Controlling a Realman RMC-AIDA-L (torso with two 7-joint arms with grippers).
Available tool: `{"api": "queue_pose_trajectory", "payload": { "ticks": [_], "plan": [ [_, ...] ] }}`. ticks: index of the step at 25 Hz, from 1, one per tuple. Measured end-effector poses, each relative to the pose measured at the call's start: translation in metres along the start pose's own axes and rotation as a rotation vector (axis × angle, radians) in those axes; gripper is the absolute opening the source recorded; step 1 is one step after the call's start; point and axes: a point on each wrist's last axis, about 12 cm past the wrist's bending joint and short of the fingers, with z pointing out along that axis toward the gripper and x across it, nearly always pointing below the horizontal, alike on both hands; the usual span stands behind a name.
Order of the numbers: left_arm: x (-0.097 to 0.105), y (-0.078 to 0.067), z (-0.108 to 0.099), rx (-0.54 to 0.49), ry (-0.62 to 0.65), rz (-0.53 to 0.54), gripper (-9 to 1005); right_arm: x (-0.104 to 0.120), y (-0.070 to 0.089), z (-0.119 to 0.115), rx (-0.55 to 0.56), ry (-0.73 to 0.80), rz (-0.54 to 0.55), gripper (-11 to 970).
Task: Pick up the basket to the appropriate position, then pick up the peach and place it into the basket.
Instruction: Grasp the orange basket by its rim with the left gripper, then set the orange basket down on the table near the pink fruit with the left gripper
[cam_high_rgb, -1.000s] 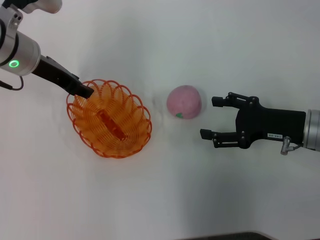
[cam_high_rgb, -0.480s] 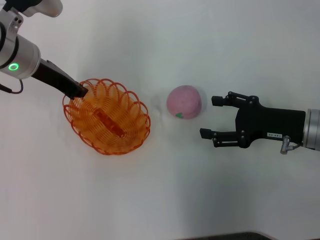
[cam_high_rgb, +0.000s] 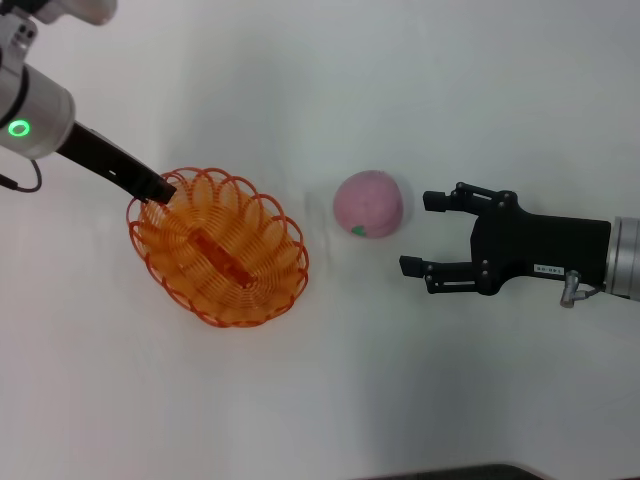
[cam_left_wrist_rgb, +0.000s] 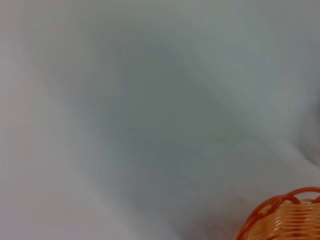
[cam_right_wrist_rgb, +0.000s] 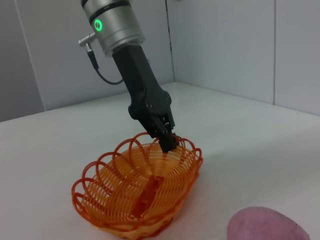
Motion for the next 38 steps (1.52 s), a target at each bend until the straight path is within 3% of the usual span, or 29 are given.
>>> {"api": "queue_pose_trajectory", "payload": {
  "ticks": [12, 21, 29, 32, 38],
  "plan": [
    [0.009, 0.017, -0.033, 0.113, 0.001, -0.26, 69, 0.0, 0.0, 0.0, -0.003, -0.001, 0.001, 945],
    [0.02, 0.02, -0.033, 0.171, -0.033, -0.397, 68, 0.0, 0.001, 0.0, -0.004, -0.001, 0.003, 945],
    [0.055, 0.019, -0.021, 0.266, -0.118, -0.568, 67, 0.001, 0.001, 0.001, -0.004, -0.001, 0.007, 945],
    [0.078, 0.015, -0.013, 0.33, -0.183, -0.65, 67, 0.001, 0.001, 0.0, 0.0, -0.002, 0.011, 945],
    [0.105, 0.007, -0.003, 0.296, -0.264, -0.729, 66, 0.001, 0.0, 0.0, 0.004, -0.004, 0.018, 945]
  ]
}}
